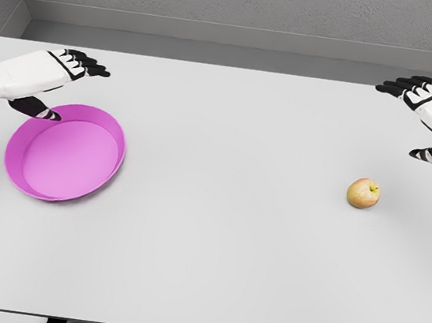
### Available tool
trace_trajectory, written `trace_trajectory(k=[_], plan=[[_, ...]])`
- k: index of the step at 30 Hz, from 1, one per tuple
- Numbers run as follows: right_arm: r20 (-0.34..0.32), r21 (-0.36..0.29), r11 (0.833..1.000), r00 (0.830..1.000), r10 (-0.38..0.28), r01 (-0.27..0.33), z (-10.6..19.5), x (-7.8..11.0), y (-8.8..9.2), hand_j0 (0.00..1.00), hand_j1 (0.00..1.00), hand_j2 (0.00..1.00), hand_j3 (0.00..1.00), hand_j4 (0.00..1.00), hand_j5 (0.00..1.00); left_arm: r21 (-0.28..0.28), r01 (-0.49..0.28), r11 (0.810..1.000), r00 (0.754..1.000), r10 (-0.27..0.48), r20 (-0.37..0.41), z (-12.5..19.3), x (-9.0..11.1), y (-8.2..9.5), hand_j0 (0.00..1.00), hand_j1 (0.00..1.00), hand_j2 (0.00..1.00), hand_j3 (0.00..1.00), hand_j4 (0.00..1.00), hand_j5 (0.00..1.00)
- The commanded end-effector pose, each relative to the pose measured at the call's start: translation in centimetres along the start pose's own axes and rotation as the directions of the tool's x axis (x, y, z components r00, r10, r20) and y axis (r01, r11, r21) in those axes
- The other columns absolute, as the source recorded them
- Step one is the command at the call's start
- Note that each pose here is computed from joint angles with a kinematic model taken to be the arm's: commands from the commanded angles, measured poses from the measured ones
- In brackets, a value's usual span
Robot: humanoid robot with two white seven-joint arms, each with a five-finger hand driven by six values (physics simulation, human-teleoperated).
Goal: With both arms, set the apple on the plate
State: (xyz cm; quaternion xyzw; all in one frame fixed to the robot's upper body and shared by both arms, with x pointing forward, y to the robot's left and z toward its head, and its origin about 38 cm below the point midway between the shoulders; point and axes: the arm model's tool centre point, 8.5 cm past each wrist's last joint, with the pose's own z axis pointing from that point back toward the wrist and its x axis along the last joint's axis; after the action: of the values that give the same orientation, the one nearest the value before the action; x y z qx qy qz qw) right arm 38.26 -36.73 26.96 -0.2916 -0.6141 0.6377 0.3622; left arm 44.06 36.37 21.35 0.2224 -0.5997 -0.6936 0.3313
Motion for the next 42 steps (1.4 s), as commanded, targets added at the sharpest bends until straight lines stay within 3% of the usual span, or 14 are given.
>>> trace_trajectory(k=[1,5,9,11,13,17,20,22,23,28,32,42], plan=[[0.002,-0.001,1.0,1.0,-0.001,0.001,0.0,0.0,-0.1,1.0,1.0,1.0,1.0,1.0,1.0,0.005,-0.006,1.0,1.0,0.006,0.0,0.0,0.0,0.1,1.0,1.0,1.0,1.0,1.0,1.0],[-0.014,0.014,1.0,1.0,-0.005,0.006,0.2,-0.2,0.3,1.0,1.0,1.0,1.0,1.0,1.0,0.004,-0.005,1.0,1.0,0.005,0.0,0.0,0.0,0.0,1.0,1.0,1.0,1.0,1.0,1.0],[0.005,0.104,0.994,1.0,-0.018,0.018,0.2,0.3,2.7,1.0,1.0,1.0,1.0,1.0,1.0,0.01,-0.003,1.0,1.0,0.003,-0.003,0.0,-0.1,0.2,1.0,1.0,1.0,1.0,1.0,1.0],[0.008,0.234,0.972,1.0,-0.02,0.017,0.3,0.5,3.7,1.0,1.0,1.0,1.0,1.0,1.0,0.01,-0.003,1.0,1.0,0.003,-0.003,0.0,-0.1,0.2,1.0,1.0,1.0,1.0,1.0,1.0],[0.006,0.306,0.952,0.999,-0.032,0.028,0.4,0.5,4.9,1.0,1.0,1.0,1.0,1.0,1.0,0.01,-0.003,1.0,1.0,0.003,-0.003,0.0,-0.1,0.2,1.0,1.0,1.0,1.0,1.0,1.0],[0.004,0.389,0.921,0.999,-0.041,0.036,0.5,0.5,6.0,1.0,1.0,1.0,1.0,1.0,1.0,0.01,-0.003,1.0,1.0,0.003,-0.002,0.0,0.0,0.2,1.0,1.0,1.0,1.0,1.0,1.0],[-0.043,0.415,0.907,0.998,-0.052,0.065,0.2,-0.1,6.7,1.0,1.0,1.0,1.0,1.0,1.0,0.009,-0.005,1.0,1.0,0.005,-0.002,0.0,0.0,0.1,1.0,1.0,1.0,1.0,1.0,1.0],[-0.036,0.432,0.899,0.997,-0.061,0.071,-1.4,0.2,7.3,1.0,1.0,1.0,1.0,1.0,1.0,0.009,-0.007,1.0,1.0,0.007,0.003,-0.3,0.1,0.0,1.0,1.0,1.0,1.0,1.0,1.0],[-0.026,0.46,0.885,0.997,-0.068,0.072,-2.4,0.4,7.7,1.0,1.0,1.0,1.0,1.0,1.0,0.011,-0.007,1.0,1.0,0.007,0.006,-0.5,0.2,0.0,1.0,1.0,1.0,1.0,1.0,1.0],[-0.036,0.485,0.871,0.997,-0.07,0.079,-2.5,0.1,8.3,1.0,1.0,1.0,1.0,1.0,1.0,0.01,-0.012,1.0,1.0,0.012,-0.007,-0.6,-0.2,-0.4,1.0,1.0,1.0,1.0,1.0,1.0],[-0.066,0.49,0.866,0.995,-0.074,0.097,-2.3,-0.8,8.7,1.0,1.0,1.0,1.0,1.0,1.0,0.009,-0.014,1.0,1.0,0.014,-0.012,-0.6,-0.3,-0.4,1.0,1.0,1.0,1.0,1.0,1.0],[-0.06,0.513,0.852,0.995,-0.083,0.102,-2.8,-0.6,9.7,1.0,1.0,1.0,1.0,1.0,1.0,0.009,-0.015,1.0,1.0,0.015,-0.011,-0.7,-0.3,-0.4,1.0,1.0,1.0,1.0,1.0,1.0]])
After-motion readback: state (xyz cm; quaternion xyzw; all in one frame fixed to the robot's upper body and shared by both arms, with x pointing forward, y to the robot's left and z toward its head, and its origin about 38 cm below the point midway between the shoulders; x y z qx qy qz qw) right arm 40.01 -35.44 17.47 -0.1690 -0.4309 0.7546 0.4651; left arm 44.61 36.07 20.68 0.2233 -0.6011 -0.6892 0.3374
